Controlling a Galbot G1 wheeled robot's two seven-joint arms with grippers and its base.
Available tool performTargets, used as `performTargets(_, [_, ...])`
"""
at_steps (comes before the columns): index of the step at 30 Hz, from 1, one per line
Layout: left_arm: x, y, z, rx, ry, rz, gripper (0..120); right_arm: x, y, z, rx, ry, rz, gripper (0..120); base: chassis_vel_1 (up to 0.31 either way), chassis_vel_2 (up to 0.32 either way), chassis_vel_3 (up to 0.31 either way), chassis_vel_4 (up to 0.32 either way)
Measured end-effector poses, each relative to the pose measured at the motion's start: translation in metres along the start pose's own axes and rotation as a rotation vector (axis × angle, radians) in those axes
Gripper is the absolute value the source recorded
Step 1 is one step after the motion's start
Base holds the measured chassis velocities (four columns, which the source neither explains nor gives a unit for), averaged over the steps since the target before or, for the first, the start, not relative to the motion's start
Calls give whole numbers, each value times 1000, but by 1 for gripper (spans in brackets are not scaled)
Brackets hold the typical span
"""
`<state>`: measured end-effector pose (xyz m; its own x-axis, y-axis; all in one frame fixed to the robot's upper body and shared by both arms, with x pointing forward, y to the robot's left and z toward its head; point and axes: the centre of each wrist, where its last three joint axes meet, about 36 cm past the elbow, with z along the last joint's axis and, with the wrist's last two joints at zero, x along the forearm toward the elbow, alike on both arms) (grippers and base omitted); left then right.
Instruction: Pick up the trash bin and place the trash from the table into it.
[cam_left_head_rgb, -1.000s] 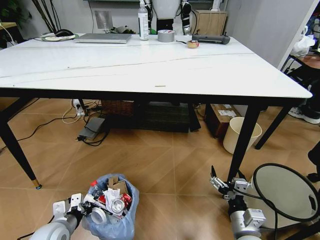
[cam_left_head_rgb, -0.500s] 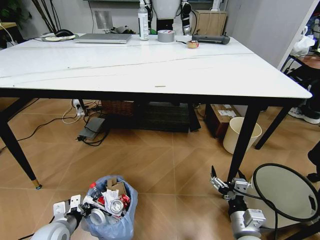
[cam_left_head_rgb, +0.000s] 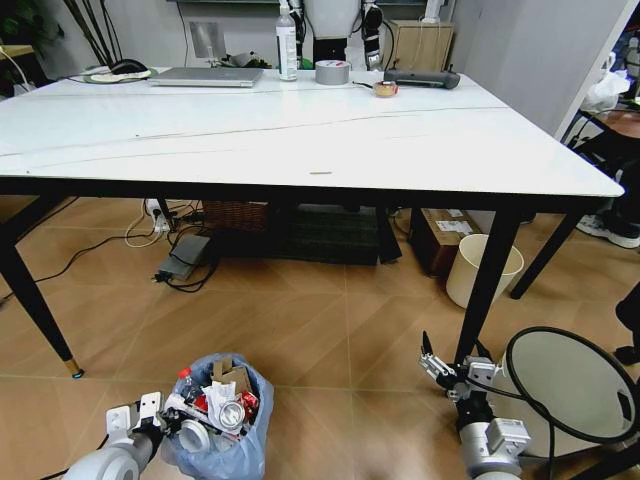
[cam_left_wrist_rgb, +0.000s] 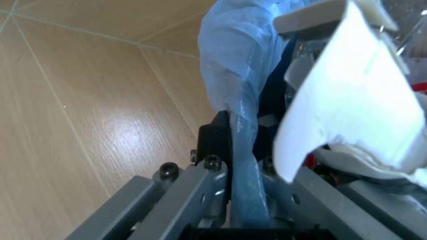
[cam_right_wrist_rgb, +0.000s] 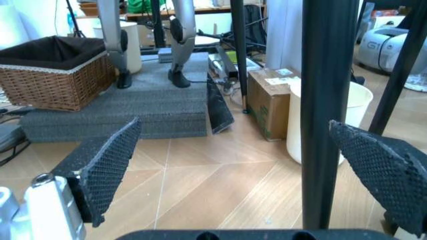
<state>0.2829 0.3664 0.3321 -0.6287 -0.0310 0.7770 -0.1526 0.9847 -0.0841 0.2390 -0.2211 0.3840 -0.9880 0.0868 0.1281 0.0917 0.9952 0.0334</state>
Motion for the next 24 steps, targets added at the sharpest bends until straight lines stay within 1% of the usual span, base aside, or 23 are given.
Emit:
performTargets(7, [-1,2,0,-5,-1,-3,0,1,0,1,1,1,0,100,0,0,0,0])
performTargets(9, [0,3,1,-19,-8,-7,6,1,0,1,1,0,0,100,0,0,0,0])
performTargets(10, [0,3,1,-19,-8,-7,6,1,0,1,1,0,0,100,0,0,0,0])
performTargets(14, [2,2,1,-39,-22,-9,24,0,0,0,1,-2,0,100,0,0,0,0])
performTargets(15, [3,2,1,-39,-23,-8,26,0,0,0,1,-2,0,100,0,0,0,0])
performTargets(16, [3,1,0,-41,-25,-7,30,0,0,0,1,-2,0,100,0,0,0,0])
performTargets(17, [3,1,0,-41,-25,-7,30,0,0,0,1,-2,0,100,0,0,0,0])
performTargets(19, [5,0,-1,-43,-30,-5,39,1,0,1,1,-1,1,100,0,0,0,0])
performTargets(20, [5,0,-1,-43,-31,-4,39,1,0,1,1,-1,1,100,0,0,0,0])
performTargets(21, [7,-2,-1,-45,-35,-2,49,1,0,1,0,1,1,100,0,0,0,0])
performTargets(22, [7,-2,-1,-45,-35,-2,49,1,0,1,0,1,1,100,0,0,0,0])
performTargets(23, [9,-3,-1,-47,-38,0,54,2,0,2,0,2,1,100,0,0,0,0])
performTargets(24, [11,-4,-1,-47,-40,2,57,2,0,2,0,3,1,100,0,0,0,0])
